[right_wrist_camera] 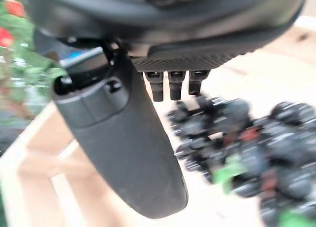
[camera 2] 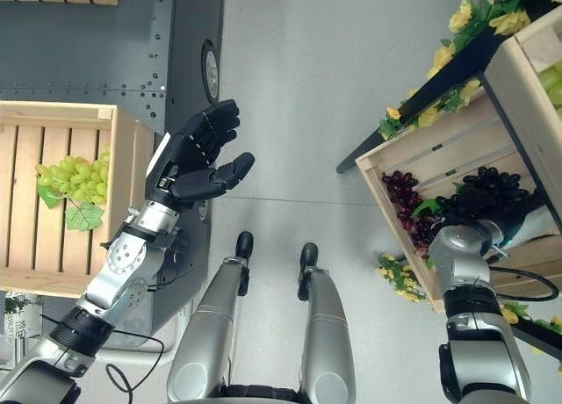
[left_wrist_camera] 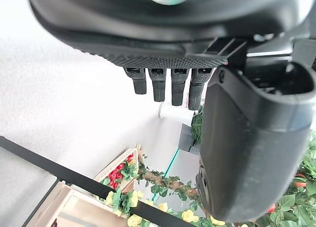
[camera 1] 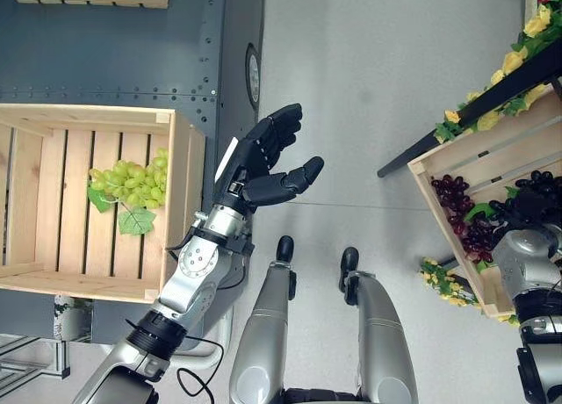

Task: Pick up the fruits from the basket on one side to the basket on the other side

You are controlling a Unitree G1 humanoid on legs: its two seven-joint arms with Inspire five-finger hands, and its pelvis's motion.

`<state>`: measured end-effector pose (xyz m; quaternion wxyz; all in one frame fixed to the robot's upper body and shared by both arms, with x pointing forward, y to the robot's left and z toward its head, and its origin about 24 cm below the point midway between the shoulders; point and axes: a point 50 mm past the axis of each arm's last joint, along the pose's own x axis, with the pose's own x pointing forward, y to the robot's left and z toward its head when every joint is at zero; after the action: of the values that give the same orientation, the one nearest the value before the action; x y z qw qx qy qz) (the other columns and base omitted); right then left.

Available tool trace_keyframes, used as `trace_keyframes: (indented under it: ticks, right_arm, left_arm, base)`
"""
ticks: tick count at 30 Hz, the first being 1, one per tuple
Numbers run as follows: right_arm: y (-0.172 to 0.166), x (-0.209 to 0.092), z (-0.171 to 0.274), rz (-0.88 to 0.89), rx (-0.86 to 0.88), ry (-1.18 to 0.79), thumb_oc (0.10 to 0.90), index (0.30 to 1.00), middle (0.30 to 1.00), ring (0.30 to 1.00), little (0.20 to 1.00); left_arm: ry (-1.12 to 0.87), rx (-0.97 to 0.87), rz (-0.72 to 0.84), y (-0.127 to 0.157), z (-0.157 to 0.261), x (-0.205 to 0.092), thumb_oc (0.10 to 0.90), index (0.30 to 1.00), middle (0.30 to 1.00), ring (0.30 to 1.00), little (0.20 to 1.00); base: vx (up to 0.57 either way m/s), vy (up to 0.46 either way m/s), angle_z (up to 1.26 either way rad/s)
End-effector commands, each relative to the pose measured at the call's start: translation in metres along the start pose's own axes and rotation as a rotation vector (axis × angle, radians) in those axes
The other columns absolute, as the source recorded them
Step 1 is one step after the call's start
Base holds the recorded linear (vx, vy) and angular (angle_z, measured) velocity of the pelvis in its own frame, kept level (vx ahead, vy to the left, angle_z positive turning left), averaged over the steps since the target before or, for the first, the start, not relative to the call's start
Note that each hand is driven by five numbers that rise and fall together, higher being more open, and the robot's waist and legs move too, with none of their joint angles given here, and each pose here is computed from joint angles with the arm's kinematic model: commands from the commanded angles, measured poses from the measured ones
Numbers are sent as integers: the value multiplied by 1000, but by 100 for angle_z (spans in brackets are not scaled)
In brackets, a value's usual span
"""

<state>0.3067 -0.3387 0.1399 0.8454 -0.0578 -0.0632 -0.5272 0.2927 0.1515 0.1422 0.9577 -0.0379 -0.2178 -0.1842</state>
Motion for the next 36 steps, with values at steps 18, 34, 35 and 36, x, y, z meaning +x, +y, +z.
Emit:
trace_keyframes:
  ticks: [18,34,35,36]
  right_arm:
    - [24,-104,95,288,413,-579,800,900,900,900,900]
    - [43,-153,60,707,400,-544,800,900,900,900,900]
    - [43,-157,54,745,391,-535,800,900,900,900,900]
    - [43,-160,49,771,387,-524,800,900,900,900,900]
  left_arm:
    - [-309,-36,3,-23,44,6,800,900,900,900,900]
    - [-358,-8,171,-14,37,-9,800,900,900,900,900]
    - [-357,6,199,-11,36,-12,800,900,900,900,900]
    - [-352,16,221,-9,35,-15,800,900,900,900,900]
  base:
    - [-23,45,-5]
    - [-1,31,-1]
    - [17,58,2]
    - [16,52,4]
